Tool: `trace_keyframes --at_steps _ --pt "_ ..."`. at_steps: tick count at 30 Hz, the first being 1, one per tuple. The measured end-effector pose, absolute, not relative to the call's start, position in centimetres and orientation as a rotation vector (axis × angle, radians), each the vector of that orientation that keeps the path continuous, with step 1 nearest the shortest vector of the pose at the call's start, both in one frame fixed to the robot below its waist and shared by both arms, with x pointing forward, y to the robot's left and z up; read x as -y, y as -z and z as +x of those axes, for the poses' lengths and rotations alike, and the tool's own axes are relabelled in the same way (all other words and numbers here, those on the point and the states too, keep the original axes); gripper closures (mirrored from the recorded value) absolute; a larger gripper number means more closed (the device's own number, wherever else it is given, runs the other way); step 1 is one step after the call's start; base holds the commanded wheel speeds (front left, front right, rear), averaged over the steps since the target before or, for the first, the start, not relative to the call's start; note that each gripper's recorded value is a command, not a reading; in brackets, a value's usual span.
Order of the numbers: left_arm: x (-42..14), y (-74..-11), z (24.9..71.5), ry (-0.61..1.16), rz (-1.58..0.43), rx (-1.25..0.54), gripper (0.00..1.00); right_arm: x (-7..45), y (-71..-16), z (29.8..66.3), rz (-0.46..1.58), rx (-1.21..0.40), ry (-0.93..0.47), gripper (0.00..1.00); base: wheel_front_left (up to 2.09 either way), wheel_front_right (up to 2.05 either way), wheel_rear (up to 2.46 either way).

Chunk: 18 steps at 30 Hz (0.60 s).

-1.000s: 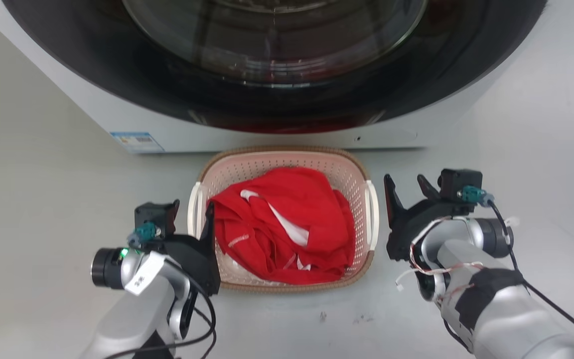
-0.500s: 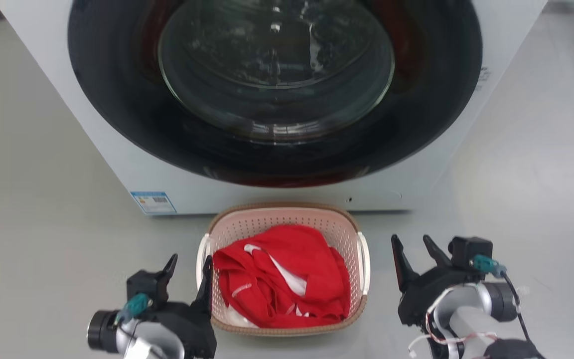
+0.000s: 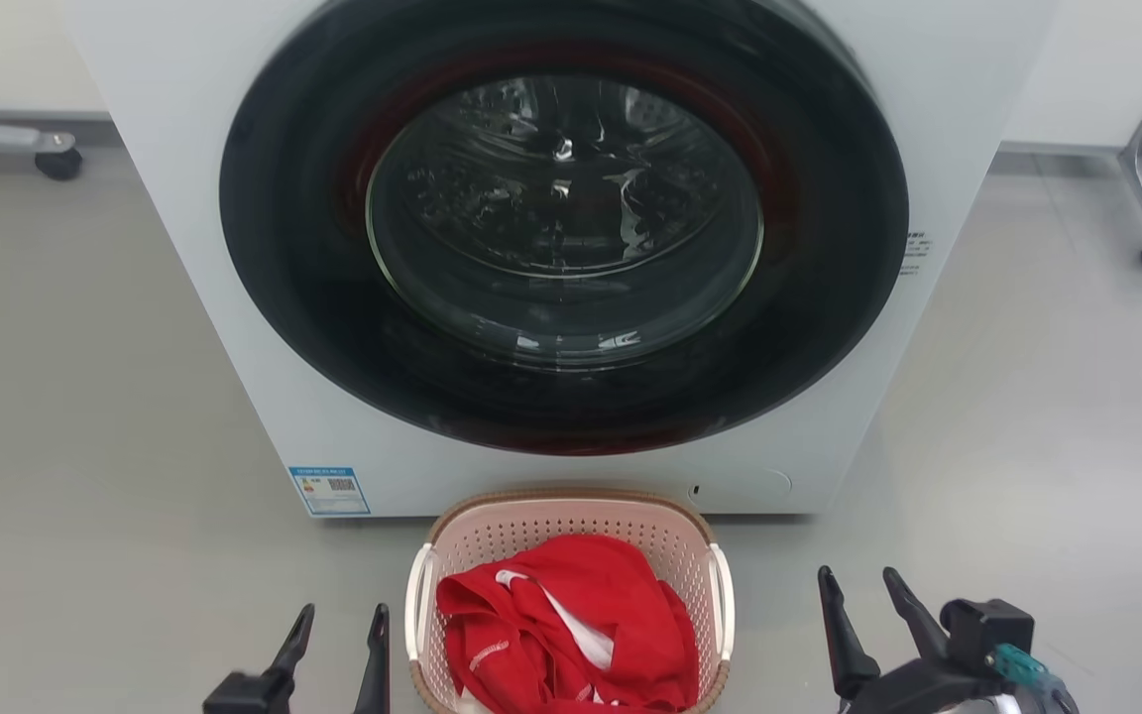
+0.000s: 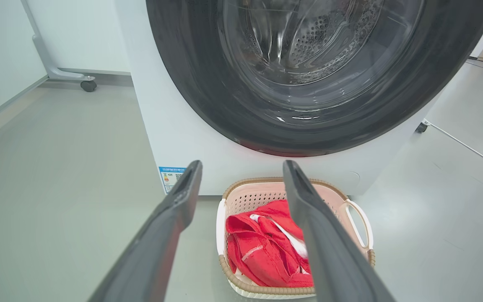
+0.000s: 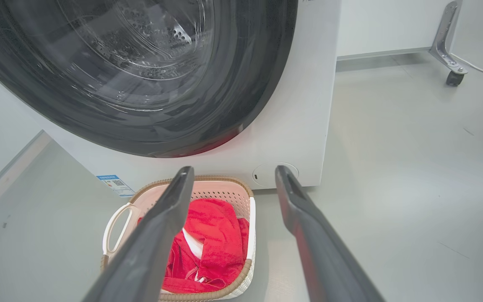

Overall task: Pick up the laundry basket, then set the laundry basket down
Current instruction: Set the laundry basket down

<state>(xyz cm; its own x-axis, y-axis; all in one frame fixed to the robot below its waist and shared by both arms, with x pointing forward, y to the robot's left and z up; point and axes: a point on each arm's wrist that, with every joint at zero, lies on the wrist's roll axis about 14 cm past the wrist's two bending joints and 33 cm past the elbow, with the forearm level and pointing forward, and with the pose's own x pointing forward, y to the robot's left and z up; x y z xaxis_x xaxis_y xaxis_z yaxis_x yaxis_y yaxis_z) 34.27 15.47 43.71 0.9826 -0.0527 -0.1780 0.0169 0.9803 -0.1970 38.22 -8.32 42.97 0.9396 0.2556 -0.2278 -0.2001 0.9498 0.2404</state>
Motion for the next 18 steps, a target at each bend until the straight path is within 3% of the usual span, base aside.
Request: trace_keyframes --at_steps 18 --pt "-16.2 -48.2 32.3 -0.002 -0.149 -0.015 0.00 11.4 -48.5 34.9 0.167 -0.022 -0.135 0.00 0.00 0.00 0.00"
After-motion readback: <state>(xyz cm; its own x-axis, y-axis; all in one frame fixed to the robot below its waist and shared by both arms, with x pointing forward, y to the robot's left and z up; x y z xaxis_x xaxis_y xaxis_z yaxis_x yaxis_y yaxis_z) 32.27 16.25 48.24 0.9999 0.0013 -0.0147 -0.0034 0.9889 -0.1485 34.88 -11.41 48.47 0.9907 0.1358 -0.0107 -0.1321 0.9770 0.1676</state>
